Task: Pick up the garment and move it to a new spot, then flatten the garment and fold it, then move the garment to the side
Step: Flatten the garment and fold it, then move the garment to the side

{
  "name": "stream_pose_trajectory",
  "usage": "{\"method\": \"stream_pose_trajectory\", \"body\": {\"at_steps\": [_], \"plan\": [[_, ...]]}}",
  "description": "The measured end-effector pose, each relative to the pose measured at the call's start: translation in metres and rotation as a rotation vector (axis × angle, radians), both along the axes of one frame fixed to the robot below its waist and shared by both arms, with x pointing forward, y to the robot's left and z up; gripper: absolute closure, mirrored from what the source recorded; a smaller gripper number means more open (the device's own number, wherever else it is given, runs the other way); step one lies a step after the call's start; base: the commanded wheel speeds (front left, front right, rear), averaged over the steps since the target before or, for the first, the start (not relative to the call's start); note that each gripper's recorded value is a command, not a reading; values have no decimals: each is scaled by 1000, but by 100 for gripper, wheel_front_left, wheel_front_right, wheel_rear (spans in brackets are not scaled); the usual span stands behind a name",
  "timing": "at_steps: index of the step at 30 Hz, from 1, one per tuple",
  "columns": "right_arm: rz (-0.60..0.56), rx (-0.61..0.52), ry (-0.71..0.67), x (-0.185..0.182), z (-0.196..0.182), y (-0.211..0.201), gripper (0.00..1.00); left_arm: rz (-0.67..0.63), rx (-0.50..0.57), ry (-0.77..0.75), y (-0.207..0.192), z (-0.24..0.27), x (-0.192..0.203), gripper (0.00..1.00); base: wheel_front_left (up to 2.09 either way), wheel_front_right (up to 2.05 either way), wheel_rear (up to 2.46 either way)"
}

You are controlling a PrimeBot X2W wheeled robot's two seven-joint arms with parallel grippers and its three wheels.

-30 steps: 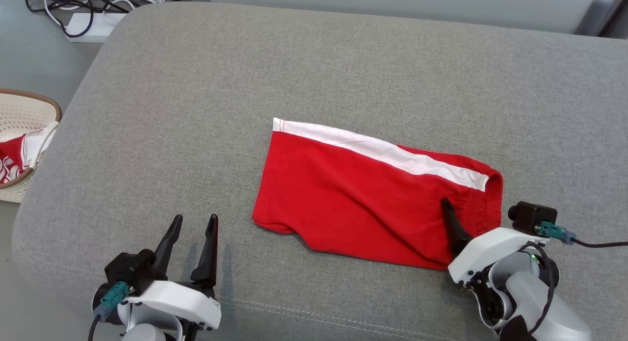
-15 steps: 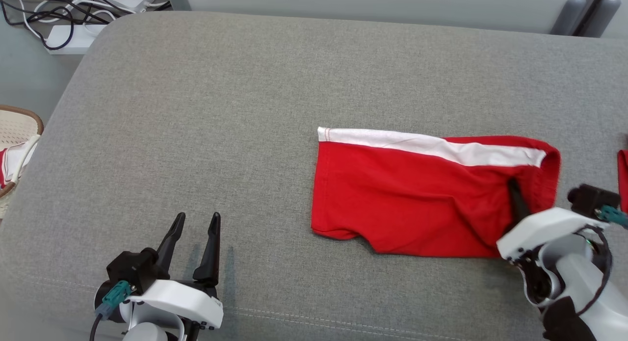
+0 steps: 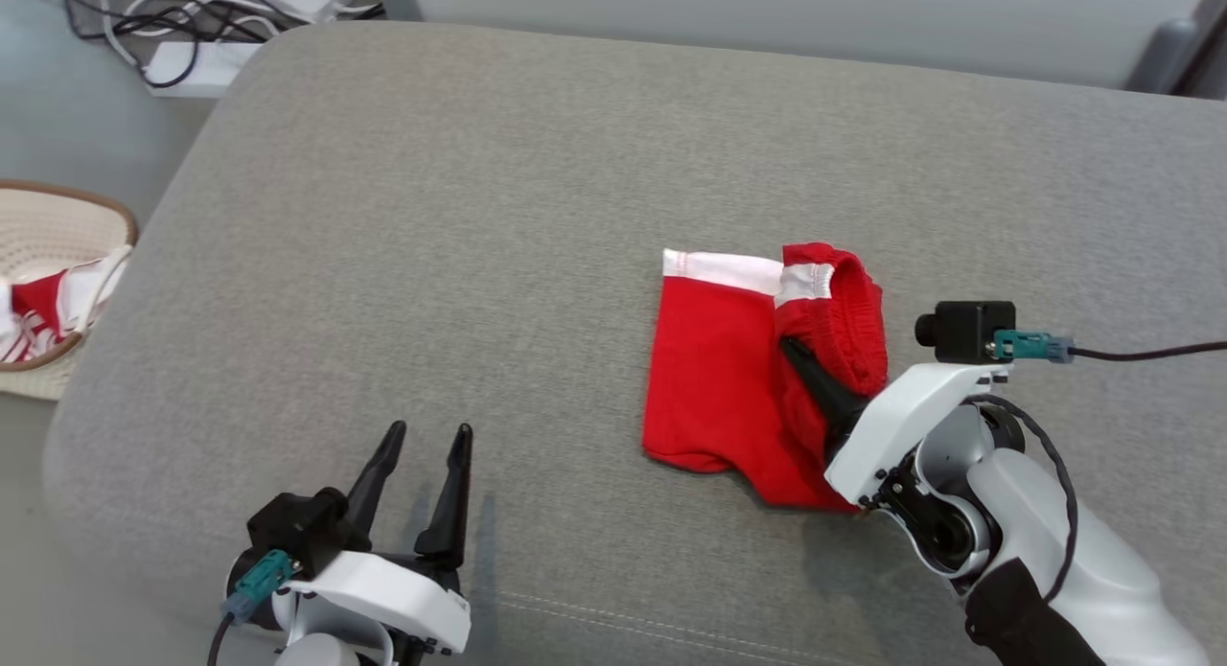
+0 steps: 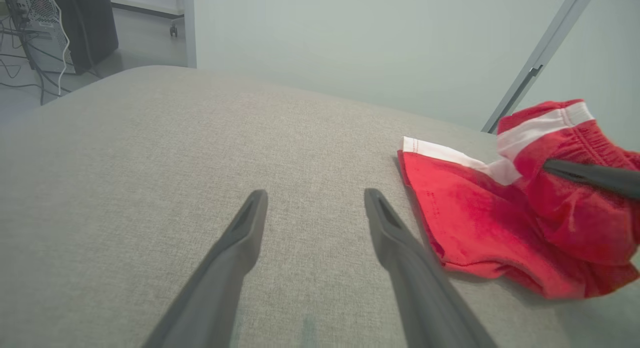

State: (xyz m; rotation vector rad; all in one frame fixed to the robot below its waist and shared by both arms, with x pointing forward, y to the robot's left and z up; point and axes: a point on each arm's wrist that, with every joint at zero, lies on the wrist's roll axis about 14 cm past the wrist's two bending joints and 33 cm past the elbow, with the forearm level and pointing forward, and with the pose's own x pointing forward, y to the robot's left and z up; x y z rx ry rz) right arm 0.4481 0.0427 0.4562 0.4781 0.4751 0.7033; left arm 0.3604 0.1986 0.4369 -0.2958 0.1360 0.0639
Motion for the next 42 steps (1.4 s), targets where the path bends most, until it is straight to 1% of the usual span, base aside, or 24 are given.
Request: {"method": "stream_pose_trajectory", "body": {"at_steps": [2, 7, 8, 9, 10, 14, 17, 19, 20, 21, 24, 25, 27, 30, 32, 34, 37, 42], "plan": [[29, -12, -5, 1, 0, 11, 100, 5, -9, -4, 0, 2, -3, 0, 0, 0, 0], [58, -42, 3, 9, -8, 30, 100, 46, -10, -1, 12, 3, -16, 0, 0, 0, 0], [62, -55, 2, 11, -11, 33, 77, 56, -9, 1, 14, 2, -19, 0, 0, 0, 0], [68, -67, 3, 12, -14, 36, 51, 67, -8, 4, 17, 2, -22, 0, 0, 0, 0], [70, -74, 5, 13, -17, 39, 0, 79, -6, 7, 21, 1, -25, 0, 0, 0, 0], [85, -64, 2, 16, -17, 57, 0, 127, 0, 15, 34, 0, -37, 0, 0, 0, 0], [79, -16, -37, 22, 1, 68, 0, 150, -4, 33, 39, -5, -46, 0, 0, 0, 0], [36, 31, -86, 35, 20, 63, 0, 158, -6, 38, 40, -7, -48, 0, 0, 0, 0], [-2, 59, -108, 43, 30, 55, 0, 157, -7, 36, 40, -7, -47, 0, 0, 0, 0], [-93, 93, -154, 63, 44, 29, 0, 149, -7, 24, 39, -4, -43, 0, 0, 0, 0], [-238, 100, -187, 87, 52, -24, 0, 121, -2, 7, 32, 1, -36, 0, 0, 0, 0], [-280, 93, -176, 90, 47, -42, 0, 112, -3, 1, 30, 2, -33, 0, 0, 0, 0], [-325, 48, -137, 84, 24, -68, 0, 92, -5, -3, 24, 3, -29, 0, 0, 0, 0], [-341, 9, -30, 58, -19, -82, 0, 71, -7, -2, 18, 2, -24, 0, 0, 0, 0], [-343, 21, 44, 42, -39, -79, 0, 58, 2, 2, 15, 1, -23, 0, 0, 0, 0], [-318, 27, 88, 30, -51, -68, 0, 41, 29, 3, 12, 2, -21, 0, 0, 0, 0], [-285, 41, 126, 21, -58, -54, 0, 39, 48, -6, 13, 5, -20, 0, 0, 0, 0], [-237, 41, 142, 16, -62, -37, 0, 62, 58, -2, 21, 5, -24, 0, 0, 0, 0]]}}
